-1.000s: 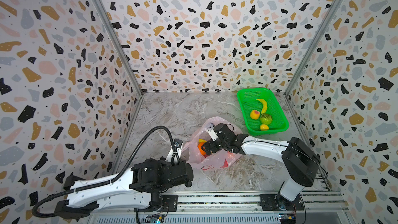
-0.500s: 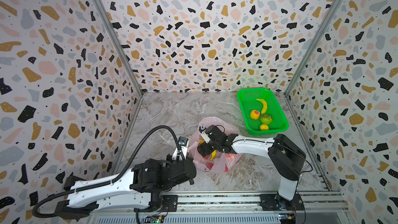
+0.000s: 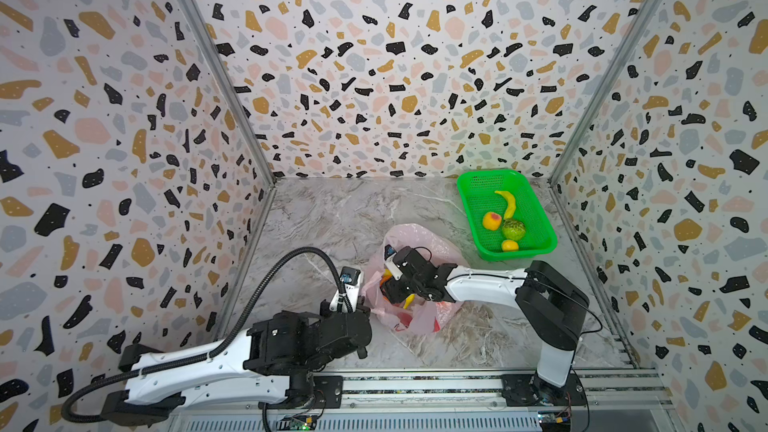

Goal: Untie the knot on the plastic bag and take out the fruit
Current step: 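Lift the orange out of the bag toward the basket, then lower the orange into the basket and open the right gripper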

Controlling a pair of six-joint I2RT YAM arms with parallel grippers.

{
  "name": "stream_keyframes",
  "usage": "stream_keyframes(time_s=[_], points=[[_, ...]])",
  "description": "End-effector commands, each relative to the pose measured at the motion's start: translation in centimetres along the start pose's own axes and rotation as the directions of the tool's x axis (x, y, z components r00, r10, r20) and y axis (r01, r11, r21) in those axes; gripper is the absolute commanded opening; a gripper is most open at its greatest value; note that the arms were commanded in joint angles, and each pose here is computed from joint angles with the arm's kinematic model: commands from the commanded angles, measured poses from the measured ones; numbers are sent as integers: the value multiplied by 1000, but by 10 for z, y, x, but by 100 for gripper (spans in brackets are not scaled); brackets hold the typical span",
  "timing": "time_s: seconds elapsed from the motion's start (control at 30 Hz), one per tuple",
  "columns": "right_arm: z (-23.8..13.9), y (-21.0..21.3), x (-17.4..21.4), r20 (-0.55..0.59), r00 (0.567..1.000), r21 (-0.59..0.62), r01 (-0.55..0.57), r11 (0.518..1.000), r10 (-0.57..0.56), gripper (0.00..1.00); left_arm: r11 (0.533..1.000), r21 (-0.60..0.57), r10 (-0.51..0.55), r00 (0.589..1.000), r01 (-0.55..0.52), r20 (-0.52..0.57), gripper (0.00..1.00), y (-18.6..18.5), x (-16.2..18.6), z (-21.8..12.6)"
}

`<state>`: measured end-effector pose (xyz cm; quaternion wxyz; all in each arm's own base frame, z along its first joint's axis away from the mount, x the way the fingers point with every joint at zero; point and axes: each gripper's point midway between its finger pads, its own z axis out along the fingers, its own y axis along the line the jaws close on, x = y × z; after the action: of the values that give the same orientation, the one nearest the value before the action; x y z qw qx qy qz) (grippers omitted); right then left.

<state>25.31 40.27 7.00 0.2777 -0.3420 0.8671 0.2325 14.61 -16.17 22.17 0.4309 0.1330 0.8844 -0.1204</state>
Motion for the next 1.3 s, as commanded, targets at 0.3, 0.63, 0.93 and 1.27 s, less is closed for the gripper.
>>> stream_keyframes(time_s=[0.3, 0.63, 0.93, 1.27], points=[[-94, 7, -35, 130, 989, -100, -57, 993, 70, 54, 1000, -22, 21, 1000, -21, 10, 0, -1, 1, 5], [-190, -5, -68, 261, 958, -144, -80, 986, 116, 55, 1000, -3, 14, 999, -14, 34, 0, -7, -2, 7], [-238, -111, -84, 369, 908, 23, -224, 974, 200, 55, 999, -35, 16, 996, -13, 92, 0, -1, -20, 0], [-232, -289, -58, 444, 840, 344, -480, 807, 311, 55, 993, -107, 61, 990, -47, 128, 0, 10, -43, -15]])
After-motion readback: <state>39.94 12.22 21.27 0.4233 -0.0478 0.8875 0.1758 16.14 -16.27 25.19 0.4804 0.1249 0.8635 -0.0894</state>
